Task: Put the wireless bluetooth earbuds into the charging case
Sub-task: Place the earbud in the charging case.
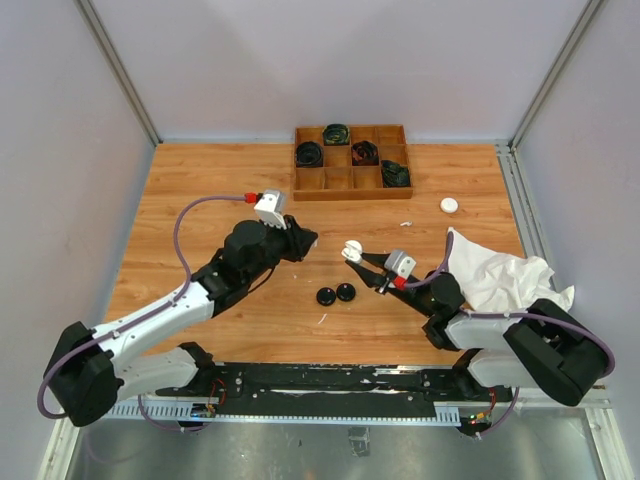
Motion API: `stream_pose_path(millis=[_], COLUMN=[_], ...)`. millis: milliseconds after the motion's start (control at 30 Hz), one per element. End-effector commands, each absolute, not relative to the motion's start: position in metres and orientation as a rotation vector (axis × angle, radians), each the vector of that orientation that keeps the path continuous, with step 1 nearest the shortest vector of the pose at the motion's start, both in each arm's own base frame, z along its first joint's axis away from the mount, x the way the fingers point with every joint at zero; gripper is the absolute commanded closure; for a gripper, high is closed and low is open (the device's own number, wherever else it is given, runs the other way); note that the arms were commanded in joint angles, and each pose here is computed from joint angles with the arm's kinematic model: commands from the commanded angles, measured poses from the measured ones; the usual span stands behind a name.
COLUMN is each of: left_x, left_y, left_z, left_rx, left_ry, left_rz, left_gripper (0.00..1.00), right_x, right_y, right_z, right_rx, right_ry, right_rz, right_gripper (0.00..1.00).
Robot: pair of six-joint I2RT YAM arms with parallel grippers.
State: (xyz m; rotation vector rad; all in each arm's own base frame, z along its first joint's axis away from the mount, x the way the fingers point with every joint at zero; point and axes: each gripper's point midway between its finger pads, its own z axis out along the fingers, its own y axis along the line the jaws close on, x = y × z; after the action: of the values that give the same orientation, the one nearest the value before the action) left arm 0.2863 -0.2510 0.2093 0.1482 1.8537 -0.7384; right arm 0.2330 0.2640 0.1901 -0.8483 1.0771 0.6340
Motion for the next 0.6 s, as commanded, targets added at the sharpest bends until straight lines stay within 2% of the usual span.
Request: stream_pose_path(millis=[0,267,567], left_x=[0.283,0.259,0.241], left_y=[-0.258,-0.264,-0.267], left_z=[0.255,0.292,0.306], left_rx=[0.127,0.128,0.148], left_ry=[1.671,1.507,1.399], left_rz=[-0.82,-0.931,-0.987], left_gripper=[0.81,0.81,0.81], right_x=[0.231,0.235,0.233], right_y=[0.272,0.281,0.283], right_z=[0.226,0.237,0.254], right_rx=[-0.787,-0.765,-0.705], right_ry=[0.977,0.954,0.939], right_rz=[0.651,0.643,0.664], right_gripper=[0.81,0.81,0.81])
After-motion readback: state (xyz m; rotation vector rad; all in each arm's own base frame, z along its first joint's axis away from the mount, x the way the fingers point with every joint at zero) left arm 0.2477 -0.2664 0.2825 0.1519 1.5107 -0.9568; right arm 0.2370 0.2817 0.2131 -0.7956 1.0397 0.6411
